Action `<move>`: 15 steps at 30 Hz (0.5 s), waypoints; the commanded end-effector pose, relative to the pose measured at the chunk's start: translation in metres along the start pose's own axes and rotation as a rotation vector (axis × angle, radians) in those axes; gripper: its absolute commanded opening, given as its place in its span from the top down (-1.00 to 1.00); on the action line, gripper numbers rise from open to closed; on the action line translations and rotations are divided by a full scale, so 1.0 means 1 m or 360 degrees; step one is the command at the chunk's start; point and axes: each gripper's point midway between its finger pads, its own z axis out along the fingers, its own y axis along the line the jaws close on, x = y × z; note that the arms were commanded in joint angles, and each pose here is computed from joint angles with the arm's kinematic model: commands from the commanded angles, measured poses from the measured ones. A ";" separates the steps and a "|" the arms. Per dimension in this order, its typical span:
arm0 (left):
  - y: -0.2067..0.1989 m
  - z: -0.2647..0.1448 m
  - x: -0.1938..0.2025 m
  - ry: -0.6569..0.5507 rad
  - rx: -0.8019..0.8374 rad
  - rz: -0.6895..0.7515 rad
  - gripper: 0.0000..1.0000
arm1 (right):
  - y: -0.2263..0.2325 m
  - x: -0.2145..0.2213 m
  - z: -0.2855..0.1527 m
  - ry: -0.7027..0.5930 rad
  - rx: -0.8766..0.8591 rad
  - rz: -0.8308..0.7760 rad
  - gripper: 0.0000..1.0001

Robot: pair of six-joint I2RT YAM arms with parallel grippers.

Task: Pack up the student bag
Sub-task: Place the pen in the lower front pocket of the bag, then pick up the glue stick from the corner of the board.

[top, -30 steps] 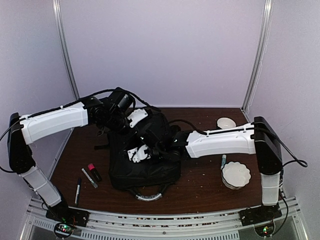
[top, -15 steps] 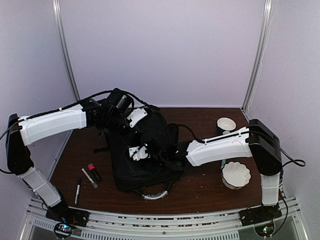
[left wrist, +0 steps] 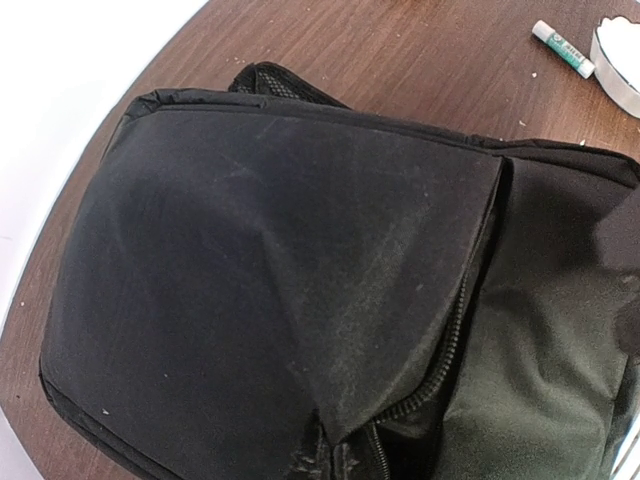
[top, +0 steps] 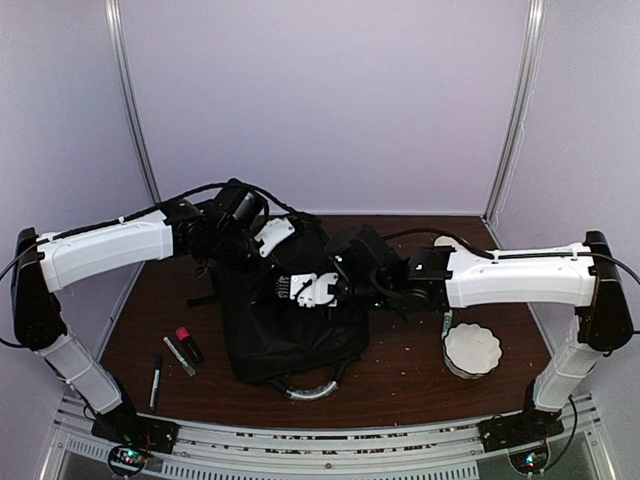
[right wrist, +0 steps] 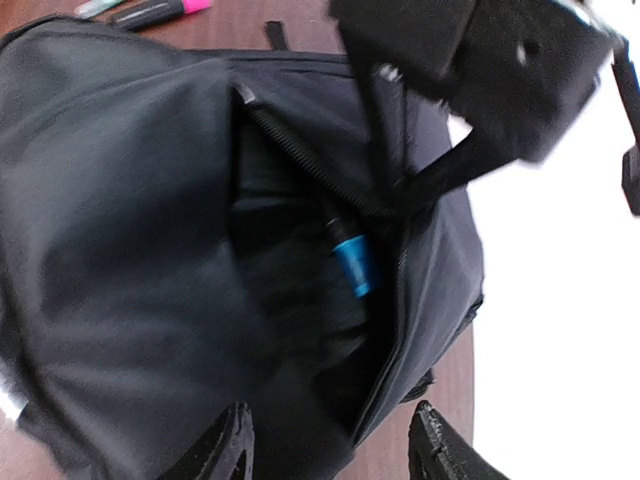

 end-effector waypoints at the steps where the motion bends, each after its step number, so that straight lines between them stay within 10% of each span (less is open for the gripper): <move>1: 0.010 -0.020 -0.037 -0.0256 -0.0068 -0.0026 1.00 | 0.033 0.029 -0.028 0.0049 -0.0288 0.0142 -0.05; 15: 0.000 -0.012 -0.027 -0.0235 0.0003 -0.0004 1.00 | 0.006 0.222 -0.062 0.0715 -0.0509 0.0878 0.06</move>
